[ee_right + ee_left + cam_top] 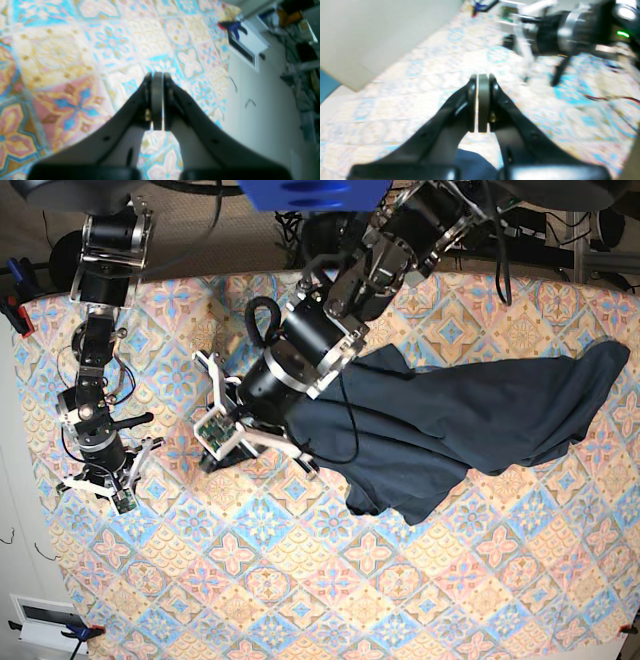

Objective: Layout the t-shirt on the table in an organized manner, then fold the t-shirt properly
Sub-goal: 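Lift the shirt with the left gripper and drag it across the table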

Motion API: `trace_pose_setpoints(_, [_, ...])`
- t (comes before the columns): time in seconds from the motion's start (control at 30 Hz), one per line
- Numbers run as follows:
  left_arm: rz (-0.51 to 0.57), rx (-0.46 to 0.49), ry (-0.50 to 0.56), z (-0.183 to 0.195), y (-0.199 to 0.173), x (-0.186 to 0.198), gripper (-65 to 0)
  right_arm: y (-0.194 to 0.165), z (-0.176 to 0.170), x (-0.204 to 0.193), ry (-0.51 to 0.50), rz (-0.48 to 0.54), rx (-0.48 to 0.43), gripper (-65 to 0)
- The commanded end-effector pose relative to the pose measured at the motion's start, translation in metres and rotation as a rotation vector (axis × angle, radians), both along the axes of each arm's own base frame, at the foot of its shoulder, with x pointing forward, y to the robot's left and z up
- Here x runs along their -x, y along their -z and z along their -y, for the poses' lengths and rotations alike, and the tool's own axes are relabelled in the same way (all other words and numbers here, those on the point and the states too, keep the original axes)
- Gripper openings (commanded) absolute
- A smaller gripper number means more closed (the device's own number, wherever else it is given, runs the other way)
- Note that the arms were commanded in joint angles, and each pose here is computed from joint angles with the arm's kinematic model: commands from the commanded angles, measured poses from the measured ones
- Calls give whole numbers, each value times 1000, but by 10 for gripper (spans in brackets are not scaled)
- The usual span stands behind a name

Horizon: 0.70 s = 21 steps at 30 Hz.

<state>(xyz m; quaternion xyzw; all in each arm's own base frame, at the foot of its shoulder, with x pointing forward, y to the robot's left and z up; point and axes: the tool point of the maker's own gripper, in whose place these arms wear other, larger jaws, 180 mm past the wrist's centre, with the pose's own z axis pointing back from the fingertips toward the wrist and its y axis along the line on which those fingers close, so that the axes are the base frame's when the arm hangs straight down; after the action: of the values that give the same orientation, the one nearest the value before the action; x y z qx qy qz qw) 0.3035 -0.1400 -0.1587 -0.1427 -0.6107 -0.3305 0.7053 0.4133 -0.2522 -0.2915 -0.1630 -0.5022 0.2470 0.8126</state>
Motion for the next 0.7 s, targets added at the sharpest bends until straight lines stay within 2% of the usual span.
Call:
trace_pose_setpoints(0.0, [22, 11, -42, -9, -10, -9, -650, -25, -4, -9, -21, 79, -27, -643])
trace_pose_setpoints(0.1, [-81, -91, -160, -38, 19, -26, -650, -18, -13, -6, -42, 65, -59, -642])
trace_pose_setpoints(0.23, [-183, -276, -218, -81, 75, -19, -635, -12, -29, -5, -82, 47, -55, -642])
trace_pose_setpoints(0.4, [-241, -462, -276, -136, 127, 12, -487, -6, -40, -5, -110, 31, -54, -642])
trace_pose_setpoints(0.53, [-295, -590, -285, -164, 161, 41, -404, -5, -40, -5, -110, 28, -54, -641])
trace_pose_setpoints(0.67, [-346, -654, -279, -181, 182, 62, -304, -5, -40, -6, -110, 28, -56, -641])
